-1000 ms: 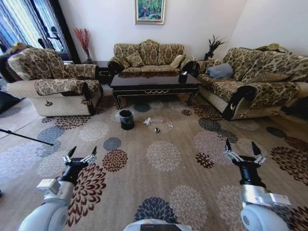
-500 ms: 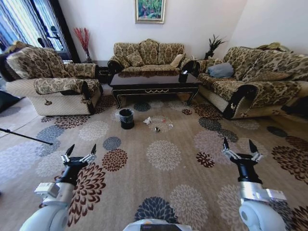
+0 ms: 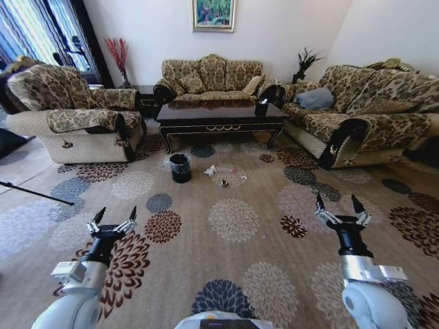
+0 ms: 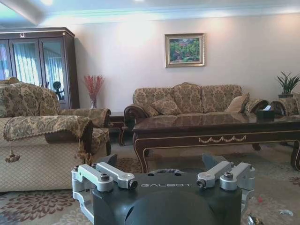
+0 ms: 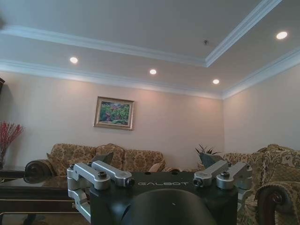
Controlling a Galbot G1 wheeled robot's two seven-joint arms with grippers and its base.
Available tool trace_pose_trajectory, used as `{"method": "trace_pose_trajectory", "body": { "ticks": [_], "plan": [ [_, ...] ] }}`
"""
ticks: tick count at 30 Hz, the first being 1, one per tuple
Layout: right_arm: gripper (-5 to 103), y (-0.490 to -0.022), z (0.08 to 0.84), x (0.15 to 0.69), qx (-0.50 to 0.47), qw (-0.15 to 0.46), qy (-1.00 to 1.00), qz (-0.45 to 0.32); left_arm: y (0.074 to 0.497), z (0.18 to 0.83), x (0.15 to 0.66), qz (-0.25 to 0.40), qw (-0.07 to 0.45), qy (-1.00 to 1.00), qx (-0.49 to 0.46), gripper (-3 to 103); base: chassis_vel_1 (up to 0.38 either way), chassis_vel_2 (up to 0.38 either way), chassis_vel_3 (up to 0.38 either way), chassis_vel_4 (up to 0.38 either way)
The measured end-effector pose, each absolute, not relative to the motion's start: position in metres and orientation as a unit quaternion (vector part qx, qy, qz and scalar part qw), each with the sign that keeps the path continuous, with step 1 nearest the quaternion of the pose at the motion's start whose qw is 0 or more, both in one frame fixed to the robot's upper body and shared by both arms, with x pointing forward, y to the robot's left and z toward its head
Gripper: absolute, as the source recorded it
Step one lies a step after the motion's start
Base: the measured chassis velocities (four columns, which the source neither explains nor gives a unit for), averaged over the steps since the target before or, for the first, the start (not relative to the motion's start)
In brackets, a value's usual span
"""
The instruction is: Move to the front of the table and pick up the trash from the floor, then place it into the trash bin.
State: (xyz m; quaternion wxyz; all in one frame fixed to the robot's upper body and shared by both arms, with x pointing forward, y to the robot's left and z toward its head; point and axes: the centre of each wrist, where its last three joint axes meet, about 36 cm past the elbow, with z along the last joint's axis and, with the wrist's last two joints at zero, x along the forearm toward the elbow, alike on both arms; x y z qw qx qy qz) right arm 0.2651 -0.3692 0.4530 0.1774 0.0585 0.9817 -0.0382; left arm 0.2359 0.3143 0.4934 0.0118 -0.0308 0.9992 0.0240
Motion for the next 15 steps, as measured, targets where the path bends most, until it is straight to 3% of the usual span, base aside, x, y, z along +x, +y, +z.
{"method": "trace_pose_trajectory", "body": {
  "ticks": [15],
  "plan": [
    [100, -0.376, 0.446, 0.278, 0.039, 0.168, 0.984, -0.051, 0.318, 0.492, 0.236, 0.021, 0.016, 0.999, -0.039, 100, 0.0, 0.0, 0.0, 0.0]
  ]
}}
